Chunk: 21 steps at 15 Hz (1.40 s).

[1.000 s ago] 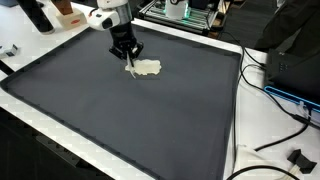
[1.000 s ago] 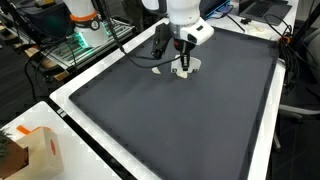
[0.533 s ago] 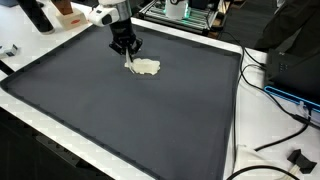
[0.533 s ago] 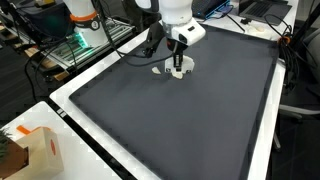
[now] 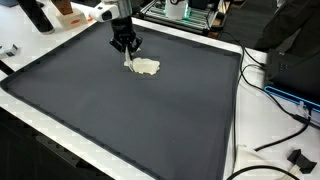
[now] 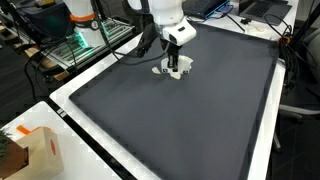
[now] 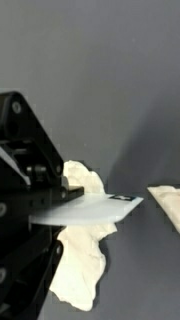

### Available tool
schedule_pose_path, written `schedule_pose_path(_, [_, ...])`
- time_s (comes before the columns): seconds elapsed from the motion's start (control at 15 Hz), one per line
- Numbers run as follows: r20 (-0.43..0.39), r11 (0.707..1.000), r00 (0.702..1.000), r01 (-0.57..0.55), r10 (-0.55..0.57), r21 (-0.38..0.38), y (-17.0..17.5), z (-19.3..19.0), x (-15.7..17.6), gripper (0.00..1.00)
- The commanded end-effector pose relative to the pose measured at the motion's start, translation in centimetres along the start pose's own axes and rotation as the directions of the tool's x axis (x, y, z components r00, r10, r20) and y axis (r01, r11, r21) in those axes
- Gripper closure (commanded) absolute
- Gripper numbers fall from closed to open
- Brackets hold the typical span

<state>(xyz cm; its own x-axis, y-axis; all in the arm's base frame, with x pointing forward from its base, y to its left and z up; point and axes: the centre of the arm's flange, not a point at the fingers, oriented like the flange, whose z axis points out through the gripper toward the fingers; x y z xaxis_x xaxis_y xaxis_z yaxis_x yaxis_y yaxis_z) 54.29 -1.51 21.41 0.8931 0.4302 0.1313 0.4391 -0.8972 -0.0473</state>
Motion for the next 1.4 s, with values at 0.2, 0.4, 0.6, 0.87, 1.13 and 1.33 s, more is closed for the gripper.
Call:
schedule_pose_path(0.2, [0.108,0.992,0.987,-0.121,0.119,0.016,1.1,5.1,-6.5,0.99])
schedule_pose_path(0.4, [0.117,0.984,0.977,-0.176,0.176,-0.005,1.6,4.8,-7.1,0.99])
schedule_pose_path(0.6, [0.085,0.979,0.976,-0.202,0.202,-0.014,1.4,3.5,-7.3,0.99])
schedule_pose_path(0.87, [0.019,0.983,0.983,-0.182,0.182,-0.007,0.4,1.6,-6.8,0.99])
schedule_pose_path(1.13, [-0.022,0.986,0.986,-0.168,0.168,-0.013,-0.7,-0.1,-6.2,0.99])
schedule_pose_path(1.33, [-0.039,0.986,0.985,-0.167,0.166,-0.026,-1.2,-1.1,-6.0,0.99])
